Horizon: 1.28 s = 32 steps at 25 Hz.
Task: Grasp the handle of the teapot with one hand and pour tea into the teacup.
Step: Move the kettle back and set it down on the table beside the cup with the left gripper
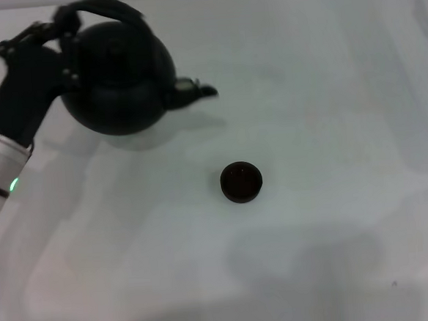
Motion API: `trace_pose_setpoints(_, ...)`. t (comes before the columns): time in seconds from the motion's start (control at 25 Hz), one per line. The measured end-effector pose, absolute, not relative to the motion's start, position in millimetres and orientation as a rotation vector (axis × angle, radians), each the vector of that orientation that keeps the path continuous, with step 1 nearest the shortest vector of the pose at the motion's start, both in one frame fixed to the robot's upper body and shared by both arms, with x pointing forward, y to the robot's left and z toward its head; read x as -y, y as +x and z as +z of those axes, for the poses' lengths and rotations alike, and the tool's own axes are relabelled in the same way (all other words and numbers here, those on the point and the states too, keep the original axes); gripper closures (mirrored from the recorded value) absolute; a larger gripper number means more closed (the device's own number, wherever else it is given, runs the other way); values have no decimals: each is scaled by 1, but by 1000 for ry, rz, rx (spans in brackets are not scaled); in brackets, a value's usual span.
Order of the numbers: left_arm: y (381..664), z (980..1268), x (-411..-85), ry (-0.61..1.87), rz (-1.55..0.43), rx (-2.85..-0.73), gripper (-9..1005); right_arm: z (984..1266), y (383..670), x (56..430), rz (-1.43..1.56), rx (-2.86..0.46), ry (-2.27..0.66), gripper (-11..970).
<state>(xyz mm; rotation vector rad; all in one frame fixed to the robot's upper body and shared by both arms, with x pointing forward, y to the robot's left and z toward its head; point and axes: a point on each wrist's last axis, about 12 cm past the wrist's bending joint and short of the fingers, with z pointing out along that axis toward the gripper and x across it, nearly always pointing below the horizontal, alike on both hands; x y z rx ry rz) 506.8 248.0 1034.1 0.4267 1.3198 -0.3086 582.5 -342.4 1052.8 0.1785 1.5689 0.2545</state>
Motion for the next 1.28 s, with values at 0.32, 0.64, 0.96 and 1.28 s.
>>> trace_pose_setpoints(0.32, 491, 1024, -251, 215, -295, -1378, 889, 1052, 582, 343, 257, -1572, 183, 125)
trace_pose_setpoints(0.64, 482, 1017, -235, 197, -308, -1429, 889, 1052, 582, 344, 256, -1573, 180, 125)
trace_pose_setpoints(0.96, 467, 1011, -227, 209, -268, -1451, 890, 1053, 582, 345, 255, -1572, 178, 125)
trace_pose_setpoints(1.28, 455, 1005, -232, 190, -256, -1479, 890, 1053, 583, 344, 255, -1572, 177, 125)
